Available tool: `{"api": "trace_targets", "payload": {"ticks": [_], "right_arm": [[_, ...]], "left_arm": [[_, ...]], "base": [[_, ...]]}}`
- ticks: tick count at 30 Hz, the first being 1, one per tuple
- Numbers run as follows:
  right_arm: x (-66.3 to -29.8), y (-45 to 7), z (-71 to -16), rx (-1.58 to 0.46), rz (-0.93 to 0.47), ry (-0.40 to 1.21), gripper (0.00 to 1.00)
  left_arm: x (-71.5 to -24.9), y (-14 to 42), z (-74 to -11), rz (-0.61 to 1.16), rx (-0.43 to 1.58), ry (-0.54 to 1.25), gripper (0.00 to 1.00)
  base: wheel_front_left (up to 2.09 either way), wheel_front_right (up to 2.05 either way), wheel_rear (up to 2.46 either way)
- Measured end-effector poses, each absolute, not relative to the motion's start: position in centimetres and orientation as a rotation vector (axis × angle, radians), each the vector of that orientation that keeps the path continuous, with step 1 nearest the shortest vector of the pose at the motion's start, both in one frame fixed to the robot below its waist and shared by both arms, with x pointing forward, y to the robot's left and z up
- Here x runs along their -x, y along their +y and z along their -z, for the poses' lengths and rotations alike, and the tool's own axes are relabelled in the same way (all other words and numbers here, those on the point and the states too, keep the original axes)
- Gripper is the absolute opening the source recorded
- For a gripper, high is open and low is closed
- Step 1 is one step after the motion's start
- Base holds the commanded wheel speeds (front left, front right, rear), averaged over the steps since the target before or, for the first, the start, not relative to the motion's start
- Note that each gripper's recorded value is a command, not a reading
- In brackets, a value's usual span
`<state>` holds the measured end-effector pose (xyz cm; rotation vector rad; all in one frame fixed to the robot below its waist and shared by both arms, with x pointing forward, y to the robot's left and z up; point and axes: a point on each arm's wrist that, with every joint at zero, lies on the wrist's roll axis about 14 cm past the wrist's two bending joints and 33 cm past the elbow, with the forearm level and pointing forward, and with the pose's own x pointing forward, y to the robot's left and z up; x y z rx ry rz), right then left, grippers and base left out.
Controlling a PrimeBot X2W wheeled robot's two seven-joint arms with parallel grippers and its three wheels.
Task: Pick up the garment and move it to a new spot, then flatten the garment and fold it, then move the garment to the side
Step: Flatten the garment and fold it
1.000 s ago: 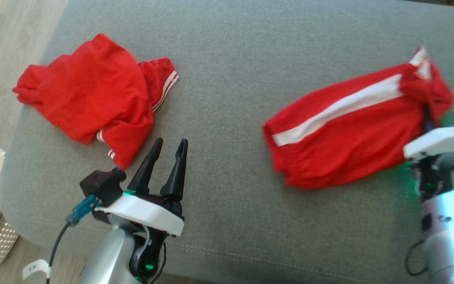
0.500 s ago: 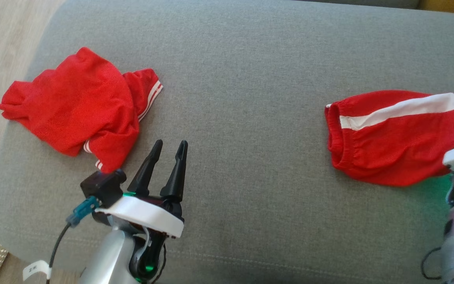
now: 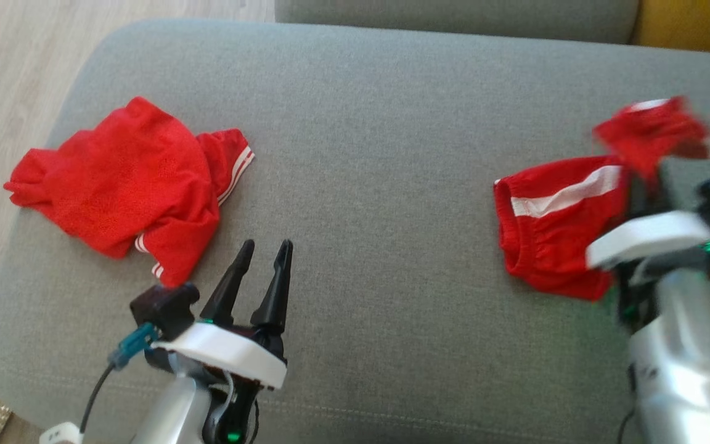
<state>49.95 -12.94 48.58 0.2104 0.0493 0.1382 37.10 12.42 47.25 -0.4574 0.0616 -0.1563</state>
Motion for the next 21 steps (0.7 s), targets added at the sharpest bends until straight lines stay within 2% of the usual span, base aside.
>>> {"api": "trace_targets", "payload": {"ticks": [10, 16, 17, 18, 19, 21], "right_arm": [[-44.7, -6.9, -46.6, -0.153, -0.434, 0.113, 0.0], [-43.2, -6.0, -44.8, -0.074, -0.522, 0.18, 0.0], [-43.0, -6.1, -44.2, -0.06, -0.525, 0.204, 0.24], [-42.8, -6.2, -43.6, -0.045, -0.528, 0.223, 0.93], [-42.6, -6.3, -43.2, -0.03, -0.532, 0.239, 1.0], [-42.3, -6.0, -42.3, -0.005, -0.552, 0.268, 1.0]], "left_arm": [[-36.5, 12.4, -47.3, 0.156, 0.458, 0.059, 1.0], [-36.1, 12.4, -46.8, 0.15, 0.46, 0.075, 1.0], [-36.1, 12.4, -46.8, 0.15, 0.46, 0.075, 1.0], [-36.1, 12.4, -46.8, 0.15, 0.46, 0.075, 1.0], [-36.1, 12.4, -46.8, 0.149, 0.46, 0.075, 1.0], [-36.0, 12.5, -46.7, 0.148, 0.46, 0.078, 1.0]], "base": [[0.0, 0.0, 0.0], [0.0, 0.0, 0.0], [0.0, 0.0, 0.0], [0.0, 0.0, 0.0], [0.0, 0.0, 0.0], [0.0, 0.0, 0.0]]}}
